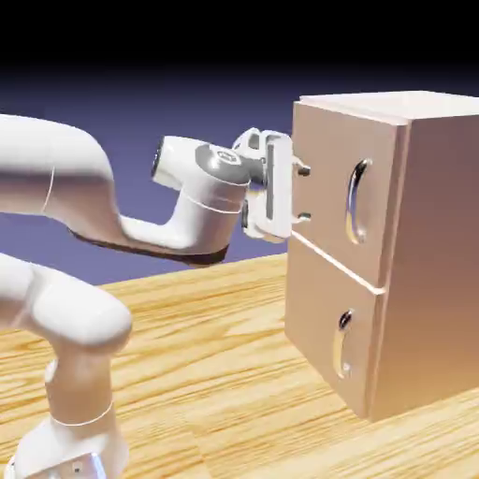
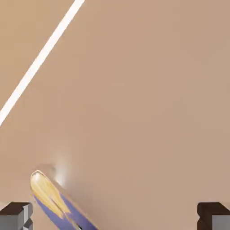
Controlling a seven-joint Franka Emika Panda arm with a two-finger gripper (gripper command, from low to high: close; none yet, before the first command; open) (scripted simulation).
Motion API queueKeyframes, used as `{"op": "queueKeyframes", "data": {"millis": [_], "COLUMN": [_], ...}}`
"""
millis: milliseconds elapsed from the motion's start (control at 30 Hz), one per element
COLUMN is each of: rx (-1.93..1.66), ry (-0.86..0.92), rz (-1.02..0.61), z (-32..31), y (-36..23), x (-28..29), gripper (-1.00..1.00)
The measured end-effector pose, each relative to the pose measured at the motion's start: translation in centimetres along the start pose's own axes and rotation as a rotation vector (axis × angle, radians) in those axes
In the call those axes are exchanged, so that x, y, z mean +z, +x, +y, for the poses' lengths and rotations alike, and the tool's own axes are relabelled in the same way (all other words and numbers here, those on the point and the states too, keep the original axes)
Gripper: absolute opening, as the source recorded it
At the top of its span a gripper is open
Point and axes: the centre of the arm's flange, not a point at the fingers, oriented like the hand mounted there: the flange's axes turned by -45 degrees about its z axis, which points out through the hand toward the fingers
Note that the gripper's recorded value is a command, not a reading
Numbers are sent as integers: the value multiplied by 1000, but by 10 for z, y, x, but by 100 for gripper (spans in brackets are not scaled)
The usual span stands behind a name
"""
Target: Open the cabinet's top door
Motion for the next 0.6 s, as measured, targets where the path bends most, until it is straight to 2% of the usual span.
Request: {"op": "queueKeyframes", "data": {"millis": [600], "rx": [-767], "ry": [-173], "rz": [-209], "z": [-57], "y": [-14], "x": [27], "gripper": [0]}}
